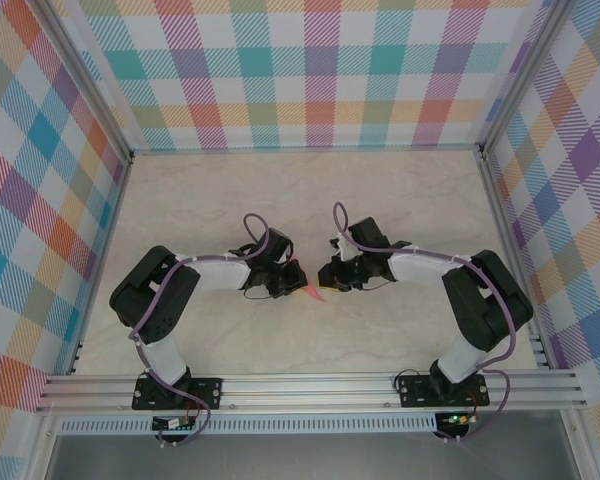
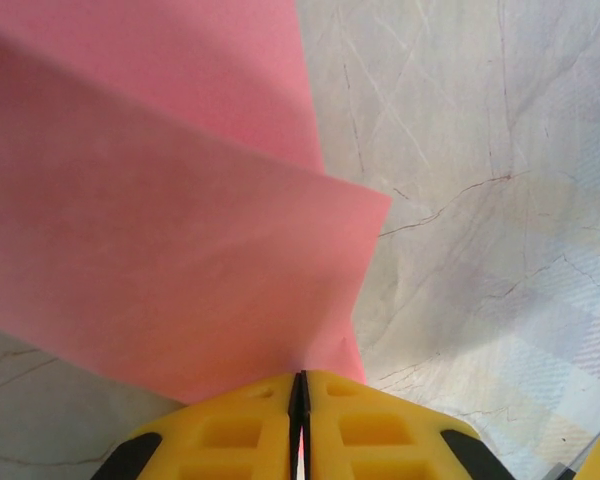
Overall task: Fold a paper plane with a square sheet of paper (pick it up from the middle)
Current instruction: Fold the wing for the fifth time at the center of the table.
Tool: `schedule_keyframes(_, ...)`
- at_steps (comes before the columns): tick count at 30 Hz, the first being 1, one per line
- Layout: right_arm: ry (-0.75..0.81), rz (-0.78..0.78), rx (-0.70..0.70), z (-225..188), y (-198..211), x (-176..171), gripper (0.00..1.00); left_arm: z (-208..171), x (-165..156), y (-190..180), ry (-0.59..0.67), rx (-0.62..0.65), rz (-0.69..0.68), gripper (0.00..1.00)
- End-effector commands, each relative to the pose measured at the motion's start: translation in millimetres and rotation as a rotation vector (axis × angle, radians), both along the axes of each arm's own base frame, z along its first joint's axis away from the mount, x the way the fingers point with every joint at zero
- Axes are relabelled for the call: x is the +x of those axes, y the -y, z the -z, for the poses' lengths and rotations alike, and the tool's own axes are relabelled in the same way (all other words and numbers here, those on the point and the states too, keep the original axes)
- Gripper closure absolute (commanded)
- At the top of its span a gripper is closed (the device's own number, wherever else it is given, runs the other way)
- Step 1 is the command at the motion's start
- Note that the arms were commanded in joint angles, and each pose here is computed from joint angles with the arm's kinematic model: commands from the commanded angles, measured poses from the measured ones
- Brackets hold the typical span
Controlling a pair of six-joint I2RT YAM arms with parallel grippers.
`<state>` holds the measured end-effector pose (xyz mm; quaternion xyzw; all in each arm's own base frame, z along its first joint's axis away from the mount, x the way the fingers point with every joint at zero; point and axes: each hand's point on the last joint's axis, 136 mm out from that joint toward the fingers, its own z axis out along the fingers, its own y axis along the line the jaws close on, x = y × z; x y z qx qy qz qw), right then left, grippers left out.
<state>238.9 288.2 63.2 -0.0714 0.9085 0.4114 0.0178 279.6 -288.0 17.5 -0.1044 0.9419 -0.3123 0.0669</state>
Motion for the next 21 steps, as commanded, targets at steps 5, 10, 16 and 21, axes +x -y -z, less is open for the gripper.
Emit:
schedule_keyframes(5, -0.024, -0.056, -0.12, 20.1, -13.0, -12.5, 0.94, 34.8, -15.3, -30.0, -0.088, 0.168, -0.052, 0.89)
schedule_keyframes(10, -0.031, -0.055, -0.168, 27.5, -15.5, -11.1, 0.96, 35.0, -15.2, -30.2, -0.09, 0.171, -0.054, 0.91)
schedule_keyframes(16, -0.035, -0.029, -0.252, 36.7, -5.2, -7.3, 0.97, 37.6, -17.3, -33.2, -0.099, 0.184, -0.059, 0.91)
schedule_keyframes(21, -0.043, -0.032, -0.283, 41.6, 0.3, -10.0, 0.97, 39.0, -17.5, -34.7, -0.104, 0.195, -0.06, 0.91)
